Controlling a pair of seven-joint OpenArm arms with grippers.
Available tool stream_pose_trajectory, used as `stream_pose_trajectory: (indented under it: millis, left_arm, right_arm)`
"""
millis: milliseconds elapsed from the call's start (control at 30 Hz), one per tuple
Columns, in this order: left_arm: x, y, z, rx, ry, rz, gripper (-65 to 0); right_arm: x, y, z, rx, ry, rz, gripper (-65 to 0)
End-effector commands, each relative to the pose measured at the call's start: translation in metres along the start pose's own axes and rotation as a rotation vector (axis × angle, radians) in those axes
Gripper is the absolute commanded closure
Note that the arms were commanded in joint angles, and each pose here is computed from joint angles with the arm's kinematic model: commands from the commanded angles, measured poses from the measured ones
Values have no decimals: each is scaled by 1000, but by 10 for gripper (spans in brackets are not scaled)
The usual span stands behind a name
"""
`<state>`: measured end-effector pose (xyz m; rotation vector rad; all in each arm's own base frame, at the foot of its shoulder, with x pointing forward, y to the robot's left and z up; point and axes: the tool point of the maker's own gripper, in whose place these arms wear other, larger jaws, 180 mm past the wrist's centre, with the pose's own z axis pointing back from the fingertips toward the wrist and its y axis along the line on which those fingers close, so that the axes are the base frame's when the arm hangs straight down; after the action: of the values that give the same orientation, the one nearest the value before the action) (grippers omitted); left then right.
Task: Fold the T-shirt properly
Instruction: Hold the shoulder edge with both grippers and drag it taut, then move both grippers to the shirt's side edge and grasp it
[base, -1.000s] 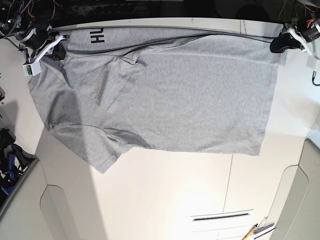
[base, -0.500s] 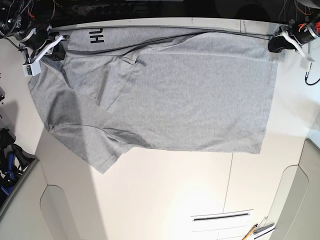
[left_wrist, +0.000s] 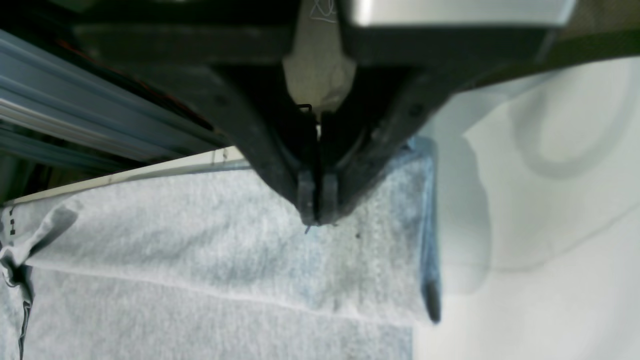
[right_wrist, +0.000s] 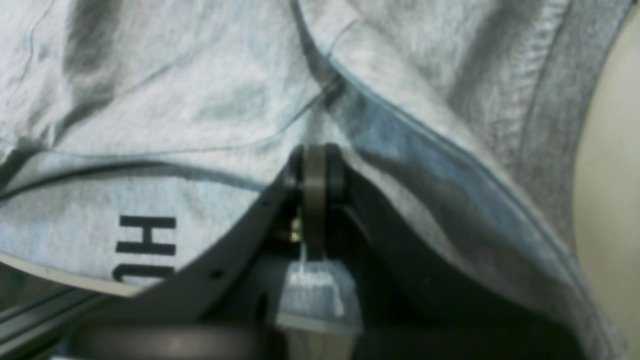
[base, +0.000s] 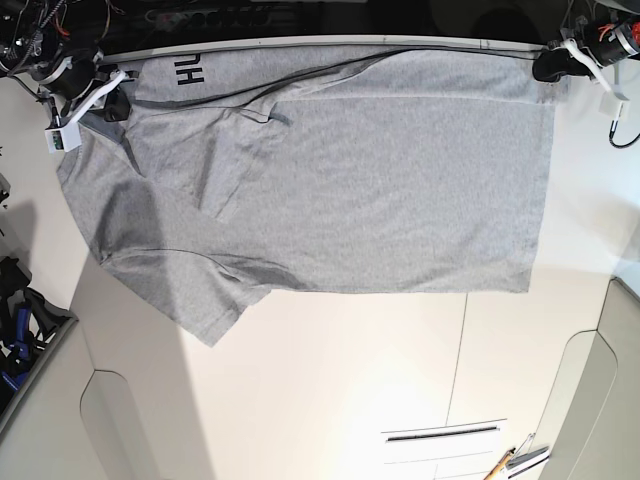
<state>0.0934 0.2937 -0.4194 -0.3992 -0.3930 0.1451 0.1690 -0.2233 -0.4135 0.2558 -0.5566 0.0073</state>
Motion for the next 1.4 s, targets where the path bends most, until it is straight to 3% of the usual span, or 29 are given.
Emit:
stream_pose_trajectory:
  millis: [0,200,267,433,533,567,667,833,1033,1233,1367]
  left_arm:
    - [4,0,5,4,-2,-13,0]
    - [48,-17,23,-42,-142,-47,0]
    - [62,-20,31,-41,-189,-64,-17]
    - [83,-26,46,-39,-265,-101,-256]
    - [85,-27,47,-39,-279,-101,-271]
    - [85,-27,47,-39,-279,-102,-271]
    - [86,-27,47,-39,-281,-102,-271]
    - [86,-27,47,-39,-283,-102,-271]
    - [86,-27,47,-39,-283,-102,-271]
    - [97,-29,47,-45,-311,-112,-271]
    - [116,-27,46,-14,-346,-148,-271]
  right_arm:
    - [17,1,6,8,-57,15,0]
    - [49,18,22,19,-149,91,0]
    - [63,25,30,17,-188,128,-51]
    - [119,25,47,-73,-375,251,-207]
    - [156,8,55,-193,-470,288,-374]
    - [165,0,57,-233,-486,291,-403]
    - [190,-21,57,-319,-527,270,-412]
    - [210,-62,22,-298,-485,161,-412]
    - [215,-100,-33,-139,-384,-30,-412]
    - [201,-84,-72,61,-294,-192,-412]
    - [188,-61,-88,109,-220,-147,-411]
